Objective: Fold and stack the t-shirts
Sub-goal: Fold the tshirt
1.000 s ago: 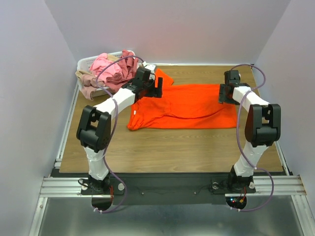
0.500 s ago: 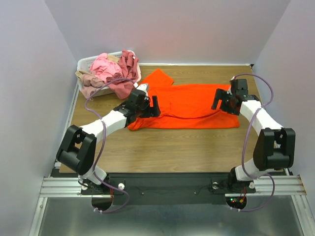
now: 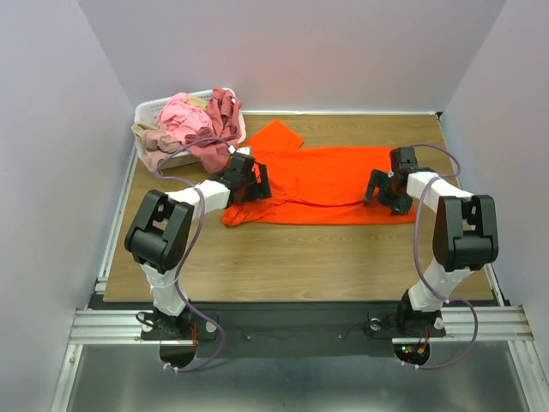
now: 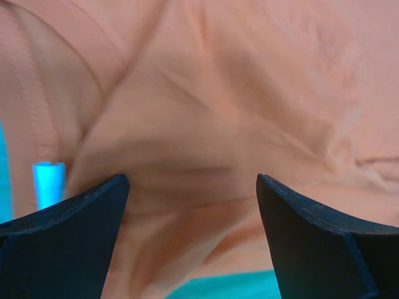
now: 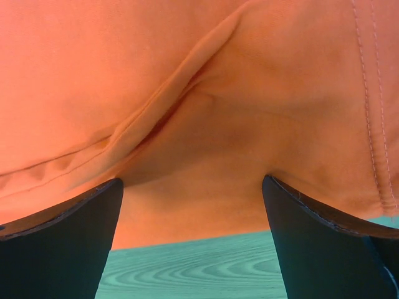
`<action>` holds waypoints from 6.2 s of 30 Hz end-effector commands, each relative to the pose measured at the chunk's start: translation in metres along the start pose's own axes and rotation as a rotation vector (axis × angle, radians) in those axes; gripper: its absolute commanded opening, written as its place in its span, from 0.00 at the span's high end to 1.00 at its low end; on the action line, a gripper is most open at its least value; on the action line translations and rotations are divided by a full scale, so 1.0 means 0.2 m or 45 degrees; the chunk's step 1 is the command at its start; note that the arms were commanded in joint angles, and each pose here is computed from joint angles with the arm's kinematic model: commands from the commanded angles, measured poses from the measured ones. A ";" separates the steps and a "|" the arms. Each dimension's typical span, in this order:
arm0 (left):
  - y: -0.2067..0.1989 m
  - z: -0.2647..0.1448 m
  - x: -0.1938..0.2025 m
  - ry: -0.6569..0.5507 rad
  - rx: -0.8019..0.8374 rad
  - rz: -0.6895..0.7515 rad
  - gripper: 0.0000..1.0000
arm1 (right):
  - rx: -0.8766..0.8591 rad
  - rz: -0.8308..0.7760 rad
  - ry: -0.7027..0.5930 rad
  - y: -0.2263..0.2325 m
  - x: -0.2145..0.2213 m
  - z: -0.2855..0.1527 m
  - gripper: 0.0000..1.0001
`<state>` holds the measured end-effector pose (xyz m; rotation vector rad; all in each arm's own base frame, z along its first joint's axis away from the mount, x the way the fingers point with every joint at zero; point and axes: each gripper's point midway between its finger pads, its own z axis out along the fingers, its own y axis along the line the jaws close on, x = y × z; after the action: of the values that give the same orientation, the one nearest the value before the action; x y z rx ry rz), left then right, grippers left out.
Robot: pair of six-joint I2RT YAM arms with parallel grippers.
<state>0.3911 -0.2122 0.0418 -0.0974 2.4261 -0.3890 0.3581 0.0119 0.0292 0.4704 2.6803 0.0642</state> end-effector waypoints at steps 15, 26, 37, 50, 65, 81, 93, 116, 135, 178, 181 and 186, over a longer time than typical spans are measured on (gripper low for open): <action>0.17 0.02 -0.11 -0.005 -0.121 -0.052 0.05 | 0.231 0.087 -0.056 -0.20 0.00 -0.01 0.00; -0.10 -0.35 -0.32 -0.204 -0.015 -0.042 0.05 | 0.029 0.067 -0.164 -0.06 -0.12 -0.18 0.00; -0.46 -0.35 -0.12 -0.120 0.180 -0.008 0.05 | 0.012 0.097 -0.188 -0.04 -0.15 -0.20 0.00; -0.30 -0.03 0.20 0.083 0.053 -0.032 0.05 | 0.002 0.185 -0.014 -0.06 0.12 -0.02 0.00; -0.19 -0.56 0.81 0.170 0.051 -0.251 0.05 | -0.199 0.533 -0.025 -0.08 0.65 -0.35 0.00; -0.26 -0.57 -0.08 -0.243 -0.173 -0.143 0.02 | -0.138 0.401 -0.390 -0.04 -0.01 -0.69 0.00; -0.25 0.08 -0.74 -0.245 -0.359 0.032 0.03 | 0.059 0.378 -0.396 -0.02 -0.42 -0.43 0.00; -0.15 0.55 -0.62 -0.086 -0.309 0.134 0.38 | 0.151 0.348 -0.324 -0.04 -0.47 -0.21 0.00; -0.23 0.49 -0.62 -0.086 -0.168 0.249 1.00 | 0.267 0.333 -0.412 -0.07 -0.72 -0.12 0.00; -0.34 0.07 -0.65 -0.217 0.069 0.202 1.00 | 0.414 0.232 -0.259 -0.33 -0.66 0.14 1.00; -0.38 -0.04 -0.61 -0.227 0.129 0.175 1.00 | 0.391 0.250 -0.276 -0.32 -0.65 0.08 1.00; -0.35 -0.14 -0.44 -0.219 0.156 0.141 1.00 | 0.325 0.282 -0.288 -0.28 -0.60 -0.01 1.00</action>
<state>0.4553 -0.2470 0.1004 0.0749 2.3175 -0.3574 0.4419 -0.0846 0.0386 0.7912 2.4923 -0.3126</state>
